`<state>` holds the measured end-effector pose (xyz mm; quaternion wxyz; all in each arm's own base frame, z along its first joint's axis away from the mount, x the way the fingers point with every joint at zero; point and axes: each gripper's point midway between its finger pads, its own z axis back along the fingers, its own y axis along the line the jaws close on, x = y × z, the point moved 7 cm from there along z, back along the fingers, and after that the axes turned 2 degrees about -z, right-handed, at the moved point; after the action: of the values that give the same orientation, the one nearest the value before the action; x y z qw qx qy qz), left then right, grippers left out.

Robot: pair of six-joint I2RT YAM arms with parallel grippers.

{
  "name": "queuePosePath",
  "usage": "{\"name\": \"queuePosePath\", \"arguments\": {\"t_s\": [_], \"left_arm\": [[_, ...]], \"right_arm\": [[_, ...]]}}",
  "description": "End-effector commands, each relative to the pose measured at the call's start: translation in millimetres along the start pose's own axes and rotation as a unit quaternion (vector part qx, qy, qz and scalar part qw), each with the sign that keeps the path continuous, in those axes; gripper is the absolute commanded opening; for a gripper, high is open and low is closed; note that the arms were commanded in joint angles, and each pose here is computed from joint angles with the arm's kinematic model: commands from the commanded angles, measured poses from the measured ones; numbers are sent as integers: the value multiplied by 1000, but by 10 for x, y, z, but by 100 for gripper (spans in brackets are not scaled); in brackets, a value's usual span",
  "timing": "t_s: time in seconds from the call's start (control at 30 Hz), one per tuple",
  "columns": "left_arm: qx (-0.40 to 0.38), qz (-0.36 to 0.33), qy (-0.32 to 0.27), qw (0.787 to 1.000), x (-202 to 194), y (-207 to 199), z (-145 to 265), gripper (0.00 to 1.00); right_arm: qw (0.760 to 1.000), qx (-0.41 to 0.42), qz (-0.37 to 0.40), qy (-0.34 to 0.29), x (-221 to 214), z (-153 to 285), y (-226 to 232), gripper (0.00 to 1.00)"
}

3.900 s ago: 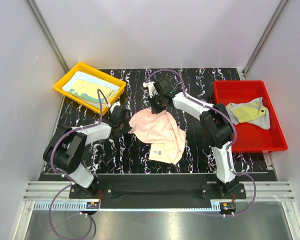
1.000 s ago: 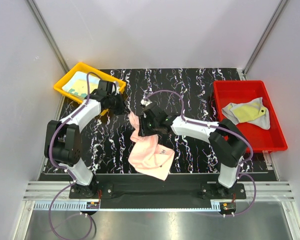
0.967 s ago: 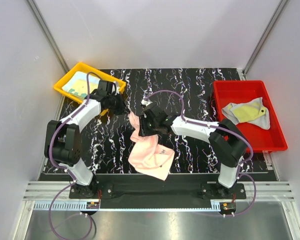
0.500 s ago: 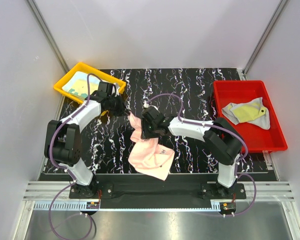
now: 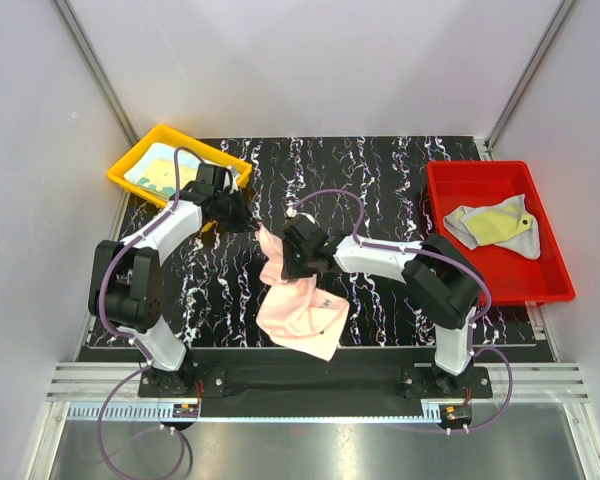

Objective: Fold and stack the towels
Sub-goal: Flatten out the crumpled towel

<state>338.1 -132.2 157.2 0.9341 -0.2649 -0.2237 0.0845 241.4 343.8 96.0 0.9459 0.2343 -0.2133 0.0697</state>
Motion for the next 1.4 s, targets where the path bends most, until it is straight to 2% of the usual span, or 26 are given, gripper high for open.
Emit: {"name": "queuePosePath", "arguments": {"t_s": [0.0, 0.13, 0.27, 0.33, 0.37, 0.47, 0.5, 0.6, 0.67, 0.83, 0.97, 1.0, 1.07, 1.17, 1.3, 1.33, 1.37], "left_arm": [[-8, -18, -32, 999, 88, -44, 88, 0], [-6, -17, -34, 999, 90, -36, 93, 0], [-7, -17, -36, 999, 98, -43, 99, 0], [-8, -18, -37, 999, 107, -49, 104, 0], [-8, -18, -37, 999, 106, -51, 108, 0], [-10, -21, -40, 999, 115, -58, 116, 0], [-9, -24, -41, 999, 117, -63, 121, 0], [-12, -46, -59, 997, 186, -127, 241, 0], [-15, -77, -84, 993, 240, -217, 453, 0], [-41, -181, -165, 969, 347, -664, 1152, 0], [-82, -246, -199, 945, 61, -971, 1670, 0], [-96, -261, -199, 940, -44, -1064, 1739, 0], [-108, -286, -222, 926, -184, -1179, 2003, 0], [-152, -330, -243, 899, -454, -1431, 2390, 0], [-238, -359, -240, 870, -786, -1761, 2820, 0], [-238, -364, -231, 870, -831, -1785, 2853, 0], [-258, -373, -238, 859, -873, -1885, 3012, 0]], "right_arm": [[1000, 15, -2, -22, 34, -23, 99, 31], [1000, 3, -17, -15, 10, -66, 71, 31], [999, -6, -34, -8, -5, -85, 63, 36], [999, -4, -37, -11, 0, -86, 71, 35], [999, -4, -36, -11, -2, -85, 65, 32], [999, -6, -27, -25, 35, -36, 60, 11], [999, -7, -23, -34, 77, 26, 78, 1], [999, -22, 15, -46, 178, 202, 87, 0], [996, -22, 55, -72, 362, 491, 176, 0], [973, -109, 175, -100, 592, 1357, 25, 0], [949, -163, 235, -132, 632, 2035, -181, 0], [944, -166, 245, -147, 615, 2328, -240, 0], [942, -160, 248, -160, 589, 2694, -272, 0], [943, -102, 240, -209, 518, 3323, -267, 0], [929, -14, 231, -289, 356, 4057, -315, 0], [924, 3, 234, -302, 337, 4181, -306, 0], [920, 14, 237, -313, 317, 4270, -316, 0]]}}
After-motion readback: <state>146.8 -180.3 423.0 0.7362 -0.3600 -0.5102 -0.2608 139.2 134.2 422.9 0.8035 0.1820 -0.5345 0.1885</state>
